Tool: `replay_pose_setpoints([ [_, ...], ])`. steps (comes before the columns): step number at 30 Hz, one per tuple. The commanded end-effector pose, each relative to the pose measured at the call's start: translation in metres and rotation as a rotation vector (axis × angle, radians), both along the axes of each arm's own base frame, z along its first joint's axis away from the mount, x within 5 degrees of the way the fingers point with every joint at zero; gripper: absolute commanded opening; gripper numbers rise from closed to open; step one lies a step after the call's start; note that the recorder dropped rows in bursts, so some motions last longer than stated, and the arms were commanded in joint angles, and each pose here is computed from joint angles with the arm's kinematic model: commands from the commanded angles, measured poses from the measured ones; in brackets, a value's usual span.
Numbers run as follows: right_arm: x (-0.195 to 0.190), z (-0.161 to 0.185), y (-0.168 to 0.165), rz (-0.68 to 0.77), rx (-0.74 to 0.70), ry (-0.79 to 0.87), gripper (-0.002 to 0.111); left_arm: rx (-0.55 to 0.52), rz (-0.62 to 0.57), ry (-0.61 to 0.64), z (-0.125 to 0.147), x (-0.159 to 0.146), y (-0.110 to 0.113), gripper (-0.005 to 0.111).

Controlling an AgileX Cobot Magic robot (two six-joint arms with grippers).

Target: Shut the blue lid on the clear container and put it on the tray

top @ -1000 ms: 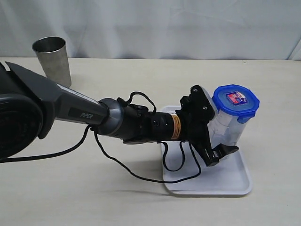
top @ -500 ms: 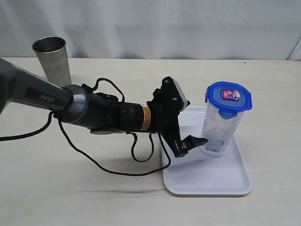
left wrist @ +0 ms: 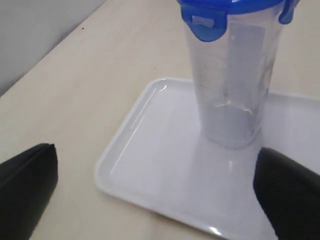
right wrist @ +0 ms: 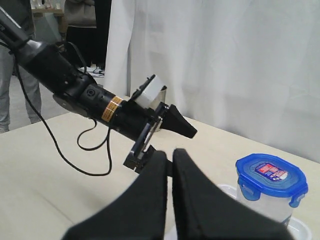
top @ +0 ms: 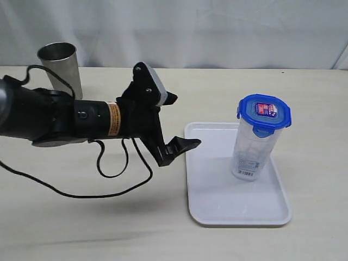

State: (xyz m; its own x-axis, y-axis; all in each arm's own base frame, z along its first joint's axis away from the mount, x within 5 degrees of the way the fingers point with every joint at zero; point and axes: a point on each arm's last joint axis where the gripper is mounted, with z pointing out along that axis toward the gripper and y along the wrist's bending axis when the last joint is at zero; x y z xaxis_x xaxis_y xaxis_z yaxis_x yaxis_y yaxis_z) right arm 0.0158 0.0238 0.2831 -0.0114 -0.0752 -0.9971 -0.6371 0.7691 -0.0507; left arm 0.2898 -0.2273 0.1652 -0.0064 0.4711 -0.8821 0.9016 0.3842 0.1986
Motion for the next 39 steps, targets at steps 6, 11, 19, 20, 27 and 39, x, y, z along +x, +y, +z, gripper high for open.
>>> replay_pose_setpoints([
  [6, 0.000, -0.001, 0.000, -0.001, -0.001, 0.000, 0.005, 0.099, 0.384, 0.046, 0.064, -0.020, 0.052, 0.105],
  [11, 0.000, -0.001, 0.000, -0.001, -0.001, 0.000, 0.005, 0.103, 0.601, 0.051, 0.097, -0.039, 0.084, 0.105],
  [19, 0.000, -0.001, 0.000, -0.001, -0.001, 0.000, 0.005, -0.024, 0.751, 0.035, 0.133, -0.092, 0.127, 0.105],
  [20, 0.000, -0.001, 0.000, -0.001, -0.001, 0.000, 0.005, -0.073, 0.755, 0.043, 0.138, -0.100, 0.130, 0.105],
  [27, 0.000, -0.001, 0.000, -0.001, -0.001, 0.000, 0.005, -0.286, 0.792, 0.041, 0.158, -0.148, 0.160, 0.105],
  [39, 0.000, -0.001, 0.000, -0.001, -0.001, 0.000, 0.005, -0.426, 0.867, -0.015, 0.151, -0.210, 0.205, 0.105],
])
